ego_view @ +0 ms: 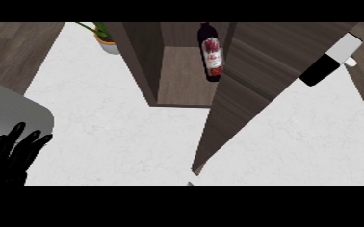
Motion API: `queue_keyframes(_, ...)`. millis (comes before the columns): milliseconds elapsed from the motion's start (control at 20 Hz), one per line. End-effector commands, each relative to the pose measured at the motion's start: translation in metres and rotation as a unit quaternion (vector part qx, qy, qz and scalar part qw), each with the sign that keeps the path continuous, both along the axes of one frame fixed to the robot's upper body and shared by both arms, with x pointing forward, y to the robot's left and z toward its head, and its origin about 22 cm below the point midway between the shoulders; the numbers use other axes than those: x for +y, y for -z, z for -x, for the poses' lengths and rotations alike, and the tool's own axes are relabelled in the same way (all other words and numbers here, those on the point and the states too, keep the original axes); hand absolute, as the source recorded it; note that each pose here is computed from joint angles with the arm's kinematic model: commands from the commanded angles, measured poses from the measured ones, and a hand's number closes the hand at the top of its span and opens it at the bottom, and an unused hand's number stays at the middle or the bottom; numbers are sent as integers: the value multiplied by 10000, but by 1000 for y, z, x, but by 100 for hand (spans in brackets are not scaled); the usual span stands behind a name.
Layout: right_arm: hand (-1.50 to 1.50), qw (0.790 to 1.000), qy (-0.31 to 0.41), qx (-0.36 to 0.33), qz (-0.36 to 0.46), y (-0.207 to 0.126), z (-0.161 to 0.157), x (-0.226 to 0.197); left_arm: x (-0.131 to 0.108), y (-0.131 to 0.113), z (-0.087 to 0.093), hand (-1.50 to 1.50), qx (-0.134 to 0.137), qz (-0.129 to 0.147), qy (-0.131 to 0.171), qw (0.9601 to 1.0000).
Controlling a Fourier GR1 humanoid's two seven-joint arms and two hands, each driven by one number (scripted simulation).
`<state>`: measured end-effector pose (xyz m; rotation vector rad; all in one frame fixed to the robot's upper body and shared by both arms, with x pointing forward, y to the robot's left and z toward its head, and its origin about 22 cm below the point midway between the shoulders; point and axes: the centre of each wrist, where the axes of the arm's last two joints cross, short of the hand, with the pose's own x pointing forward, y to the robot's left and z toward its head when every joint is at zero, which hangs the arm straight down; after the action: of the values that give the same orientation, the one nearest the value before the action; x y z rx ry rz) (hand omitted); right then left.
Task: Pick up the wine, place it into the cabinet and close the cabinet
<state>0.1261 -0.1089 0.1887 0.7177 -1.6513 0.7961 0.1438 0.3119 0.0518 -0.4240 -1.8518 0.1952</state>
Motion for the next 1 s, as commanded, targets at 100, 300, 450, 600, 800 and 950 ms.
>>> queue_keyframes(100, 150, 9991, -367, -182, -87, 3, 26, 48, 39, -3, 12, -150, 40, -13, -192, 9998)
queue_keyframes(300, 150, 9992, -57, -377, -137, -3, 21, 58, 51, 3, 21, -150, 9, -19, -274, 9996)
queue_keyframes(450, 150, 9957, 478, -454, -657, -9, 6, 58, 72, -3, 20, -150, -75, -65, -200, 9997)
queue_keyframes(600, 150, 9938, 663, -549, -705, -12, 0, 67, 76, -7, 18, -150, -101, -103, -132, 9998)
queue_keyframes(800, 150, 9901, 1008, -508, -832, -21, -31, 75, 81, -11, 24, -150, -26, -31, 70, 10000)
queue_keyframes(950, 150, 9861, 1351, -611, -750, -36, -53, 89, 102, -14, 17, -150, -170, -120, -39, 9998)
